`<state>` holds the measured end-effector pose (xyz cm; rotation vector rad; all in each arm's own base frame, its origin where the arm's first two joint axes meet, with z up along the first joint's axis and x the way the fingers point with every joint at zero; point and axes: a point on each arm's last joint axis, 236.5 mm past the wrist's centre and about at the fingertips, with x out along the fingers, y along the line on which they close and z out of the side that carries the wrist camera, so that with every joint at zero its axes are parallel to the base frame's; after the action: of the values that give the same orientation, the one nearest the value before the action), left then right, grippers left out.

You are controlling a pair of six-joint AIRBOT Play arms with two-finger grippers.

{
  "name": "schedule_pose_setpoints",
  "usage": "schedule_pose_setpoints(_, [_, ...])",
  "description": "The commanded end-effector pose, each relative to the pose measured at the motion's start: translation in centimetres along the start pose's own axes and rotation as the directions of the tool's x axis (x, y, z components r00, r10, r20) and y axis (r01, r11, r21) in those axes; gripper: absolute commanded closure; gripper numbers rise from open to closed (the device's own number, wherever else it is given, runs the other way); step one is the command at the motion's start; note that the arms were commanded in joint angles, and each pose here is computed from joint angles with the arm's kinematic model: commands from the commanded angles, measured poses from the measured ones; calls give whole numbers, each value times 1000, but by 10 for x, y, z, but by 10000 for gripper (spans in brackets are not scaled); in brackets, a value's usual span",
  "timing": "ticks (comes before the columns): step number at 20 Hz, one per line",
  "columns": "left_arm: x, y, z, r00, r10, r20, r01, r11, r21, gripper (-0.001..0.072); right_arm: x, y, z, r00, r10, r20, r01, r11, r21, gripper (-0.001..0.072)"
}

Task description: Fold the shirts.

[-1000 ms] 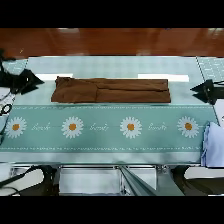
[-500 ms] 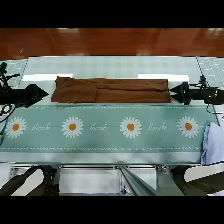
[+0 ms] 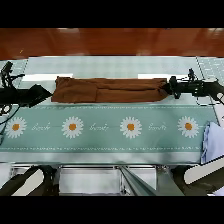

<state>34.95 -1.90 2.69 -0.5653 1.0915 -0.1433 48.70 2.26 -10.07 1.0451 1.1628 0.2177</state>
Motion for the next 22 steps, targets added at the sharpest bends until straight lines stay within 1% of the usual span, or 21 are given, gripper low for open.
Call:
schedule_pose_setpoints(1, [0,-1,0,1000,0,0,0,1000,3,200,4,22,-6,999,45,-25,-46,998,-38,685])
schedule_pose_setpoints(5, [0,-3,0,1000,-11,1,11,1000,-2,202,-41,38,2,999,24,21,-21,991,-133,686])
schedule_pose_setpoints(7, [1,-12,0,999,-41,2,41,999,17,203,-78,43,1,999,-21,43,29,977,-209,686])
schedule_pose_setpoints(8, [2,-19,-1,998,-63,1,63,997,34,216,-96,44,-2,997,-49,53,60,969,-241,686])
schedule_pose_setpoints(9, [3,-29,-2,996,-88,-3,88,995,54,282,-114,45,-5,995,-75,63,89,959,-267,686])
schedule_pose_setpoints(10, [6,-40,-5,993,-114,-13,115,990,85,405,-133,48,-10,992,-93,80,113,950,-291,686])
schedule_pose_setpoints(11, [8,-53,-10,990,-141,-27,143,982,126,644,-150,50,-15,989,-107,102,134,942,-307,686])
schedule_pose_setpoints(12, [11,-68,-14,985,-171,-36,175,970,171,685,-168,53,-22,985,-118,126,153,934,-321,686])
schedule_pose_setpoints(15, [25,-121,-16,968,-250,-3,242,935,258,685,-211,65,-48,973,-125,195,189,914,-358,686])
schedule_pose_setpoints(18, [48,-194,-24,946,-323,-1,299,875,380,685,-239,87,-78,962,-107,250,203,892,-403,686])
schedule_pose_setpoints(20, [71,-245,-37,929,-364,-62,352,821,449,685,-252,107,-99,959,-79,272,195,881,-432,686])
schedule_pose_setpoints(22, [101,-292,-53,911,-385,-150,407,773,487,686,-264,125,-116,953,-53,298,191,869,-456,686])
